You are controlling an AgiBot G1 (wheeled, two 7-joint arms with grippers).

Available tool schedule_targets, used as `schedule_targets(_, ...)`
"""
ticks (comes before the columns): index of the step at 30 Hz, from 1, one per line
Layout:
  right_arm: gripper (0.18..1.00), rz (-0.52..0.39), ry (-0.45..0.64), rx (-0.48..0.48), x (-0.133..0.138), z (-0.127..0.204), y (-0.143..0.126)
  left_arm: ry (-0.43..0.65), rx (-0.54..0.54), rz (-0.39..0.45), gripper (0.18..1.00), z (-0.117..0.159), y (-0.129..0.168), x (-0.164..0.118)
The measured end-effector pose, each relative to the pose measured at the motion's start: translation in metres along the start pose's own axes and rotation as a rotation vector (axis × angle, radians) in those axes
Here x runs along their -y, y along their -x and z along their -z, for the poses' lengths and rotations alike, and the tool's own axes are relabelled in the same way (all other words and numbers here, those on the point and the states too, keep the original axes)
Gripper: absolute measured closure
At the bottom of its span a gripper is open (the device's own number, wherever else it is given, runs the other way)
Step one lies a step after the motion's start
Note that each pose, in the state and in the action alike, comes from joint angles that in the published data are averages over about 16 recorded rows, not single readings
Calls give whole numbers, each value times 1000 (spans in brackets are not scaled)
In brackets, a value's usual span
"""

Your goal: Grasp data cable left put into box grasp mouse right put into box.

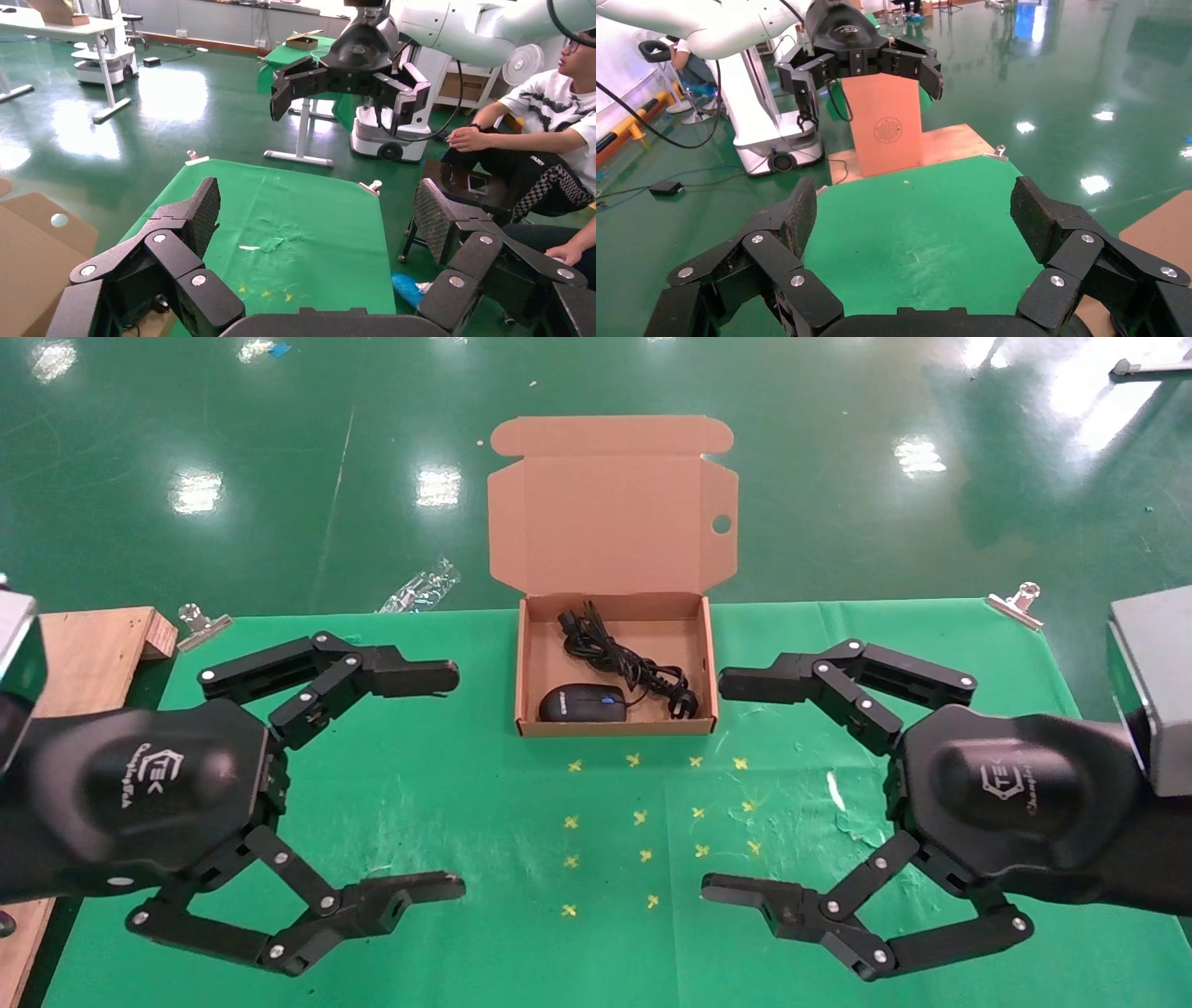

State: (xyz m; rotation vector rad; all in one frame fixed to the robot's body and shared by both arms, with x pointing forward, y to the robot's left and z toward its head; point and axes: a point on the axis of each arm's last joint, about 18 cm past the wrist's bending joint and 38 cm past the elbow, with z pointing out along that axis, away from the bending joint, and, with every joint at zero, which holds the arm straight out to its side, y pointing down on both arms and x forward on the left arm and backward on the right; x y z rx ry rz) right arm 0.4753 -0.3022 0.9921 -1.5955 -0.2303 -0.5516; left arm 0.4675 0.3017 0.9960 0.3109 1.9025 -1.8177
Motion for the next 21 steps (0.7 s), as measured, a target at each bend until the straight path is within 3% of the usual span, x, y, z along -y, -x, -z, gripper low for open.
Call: schedule_targets(21, 178, 0, 0, 0, 0, 0, 0, 22, 9, 13, 184, -3, 4, -6)
